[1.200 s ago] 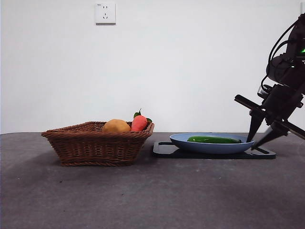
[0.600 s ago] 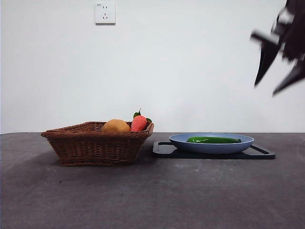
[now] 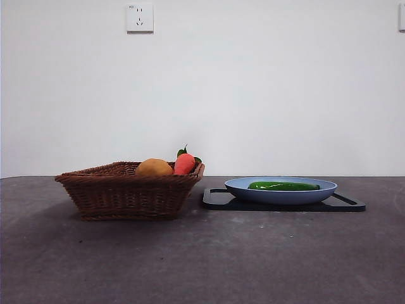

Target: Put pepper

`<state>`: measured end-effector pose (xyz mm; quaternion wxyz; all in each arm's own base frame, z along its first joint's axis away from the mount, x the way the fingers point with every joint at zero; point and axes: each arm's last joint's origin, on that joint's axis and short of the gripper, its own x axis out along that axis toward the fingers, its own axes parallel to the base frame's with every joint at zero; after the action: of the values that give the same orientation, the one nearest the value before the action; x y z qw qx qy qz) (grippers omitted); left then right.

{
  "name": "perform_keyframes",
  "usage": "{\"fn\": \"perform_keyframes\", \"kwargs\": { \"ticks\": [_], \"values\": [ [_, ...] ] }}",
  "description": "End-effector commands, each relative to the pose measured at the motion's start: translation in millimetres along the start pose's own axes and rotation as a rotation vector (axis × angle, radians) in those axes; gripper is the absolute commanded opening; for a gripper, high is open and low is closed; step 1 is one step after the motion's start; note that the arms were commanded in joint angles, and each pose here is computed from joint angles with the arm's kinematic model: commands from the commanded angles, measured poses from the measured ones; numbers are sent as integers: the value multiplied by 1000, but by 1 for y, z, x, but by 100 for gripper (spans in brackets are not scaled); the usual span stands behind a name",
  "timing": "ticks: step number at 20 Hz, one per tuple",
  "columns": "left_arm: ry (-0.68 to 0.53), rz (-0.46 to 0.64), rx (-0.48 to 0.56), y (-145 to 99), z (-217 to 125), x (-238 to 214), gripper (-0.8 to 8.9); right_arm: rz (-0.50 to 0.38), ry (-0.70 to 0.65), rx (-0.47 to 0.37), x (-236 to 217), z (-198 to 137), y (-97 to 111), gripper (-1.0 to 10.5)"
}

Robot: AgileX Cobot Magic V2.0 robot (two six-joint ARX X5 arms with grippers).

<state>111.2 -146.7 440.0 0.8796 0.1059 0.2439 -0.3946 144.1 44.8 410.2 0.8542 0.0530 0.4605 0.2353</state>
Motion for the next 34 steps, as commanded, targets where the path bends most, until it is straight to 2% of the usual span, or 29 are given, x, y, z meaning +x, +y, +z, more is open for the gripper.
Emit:
{"fn": "perform_keyframes", "kwargs": {
  "ticks": [1,3,5,20,21,23,25,27,29,32,34],
  "values": [
    [-8,-6,3,-1,4,-2,213,-14,-4,-50,-10,-7,8,170],
    [-2,-5,4,-1,3,-2,82,3,-31,-111,-19,-14,13,32],
    [-1,-6,1,-1,3,-2,6,12,-40,-142,-22,-17,15,6],
    [-6,-5,1,-1,3,-2,9,-6,-44,-140,-21,-17,15,11],
    [-10,1,32,-1,4,-2,9,-6,-44,-140,-22,-17,15,11],
    [-16,66,54,2,4,-3,9,-7,-44,-140,-22,-17,15,11],
    [-72,224,37,16,7,-11,9,-6,-45,-140,-22,-17,15,11],
    [-175,349,-15,37,12,-27,9,-5,-44,-140,-22,-17,15,11],
    [-299,406,-46,59,13,-51,9,-5,-45,-140,-22,-17,15,11],
    [-458,492,-8,78,1,-77,9,-6,-44,-140,-21,-17,15,11],
    [-559,599,3,85,-18,-85,9,-5,-45,-140,-22,-17,15,11]
  ]
}}
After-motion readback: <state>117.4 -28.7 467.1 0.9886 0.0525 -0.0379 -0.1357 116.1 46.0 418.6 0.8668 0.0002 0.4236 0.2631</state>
